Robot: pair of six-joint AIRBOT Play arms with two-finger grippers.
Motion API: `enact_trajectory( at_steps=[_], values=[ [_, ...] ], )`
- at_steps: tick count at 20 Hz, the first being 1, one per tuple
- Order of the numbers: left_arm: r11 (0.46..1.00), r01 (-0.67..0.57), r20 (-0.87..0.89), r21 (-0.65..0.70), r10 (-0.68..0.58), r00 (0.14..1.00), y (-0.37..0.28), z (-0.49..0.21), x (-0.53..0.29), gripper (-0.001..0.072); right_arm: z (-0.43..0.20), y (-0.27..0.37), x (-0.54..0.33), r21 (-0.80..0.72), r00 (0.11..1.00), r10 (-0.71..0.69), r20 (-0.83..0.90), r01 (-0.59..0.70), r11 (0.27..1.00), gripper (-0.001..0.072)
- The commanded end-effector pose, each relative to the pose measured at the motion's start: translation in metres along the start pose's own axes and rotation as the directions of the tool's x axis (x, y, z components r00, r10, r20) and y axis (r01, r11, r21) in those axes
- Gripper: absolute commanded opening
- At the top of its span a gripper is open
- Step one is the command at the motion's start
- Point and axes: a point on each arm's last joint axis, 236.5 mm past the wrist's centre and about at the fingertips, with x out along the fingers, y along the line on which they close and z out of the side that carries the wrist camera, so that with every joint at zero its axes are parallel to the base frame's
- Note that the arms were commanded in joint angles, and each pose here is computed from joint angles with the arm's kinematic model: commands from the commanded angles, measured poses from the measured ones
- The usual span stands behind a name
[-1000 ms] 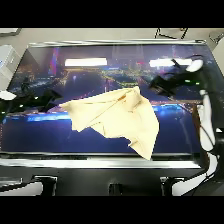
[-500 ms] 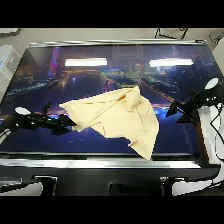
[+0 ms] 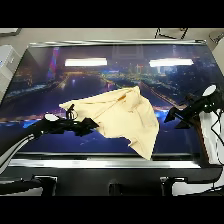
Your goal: Fold the clothes and pants, and hang the long-sleeved shirts on hangers.
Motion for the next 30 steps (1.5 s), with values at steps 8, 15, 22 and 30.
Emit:
enact_trajectory(
  at_steps=[8,15,22,30],
  values=[
    [0.998,-0.003,0.131,-0.07,0.012,0.991,-0.014,0.011,0.034,0.0025,-0.01,-0.003,0.023,0.03,0.999,0.024,-0.025,-0.023,0.999,0.0671],
    [1.0,0.008,0.107,0.0,-0.008,0.994,-0.025,0.004,0.027,0.0024,-0.016,0.039,0.09,-0.066,0.996,0.095,-0.001,-0.094,0.993,0.0673],
    [0.969,-0.019,0.199,0.248,-0.032,0.979,-0.068,0.034,-0.028,0.0022,0.035,0.113,0.013,-0.246,0.924,0.255,0.287,-0.186,0.951,0.0033],
    [0.493,-0.097,0.44,0.864,-0.648,0.622,-0.391,-0.016,-0.377,0.0023,-0.12,0.254,-0.435,-0.486,-0.01,0.538,0.843,0.416,0.769,0.0034]
  ],
)
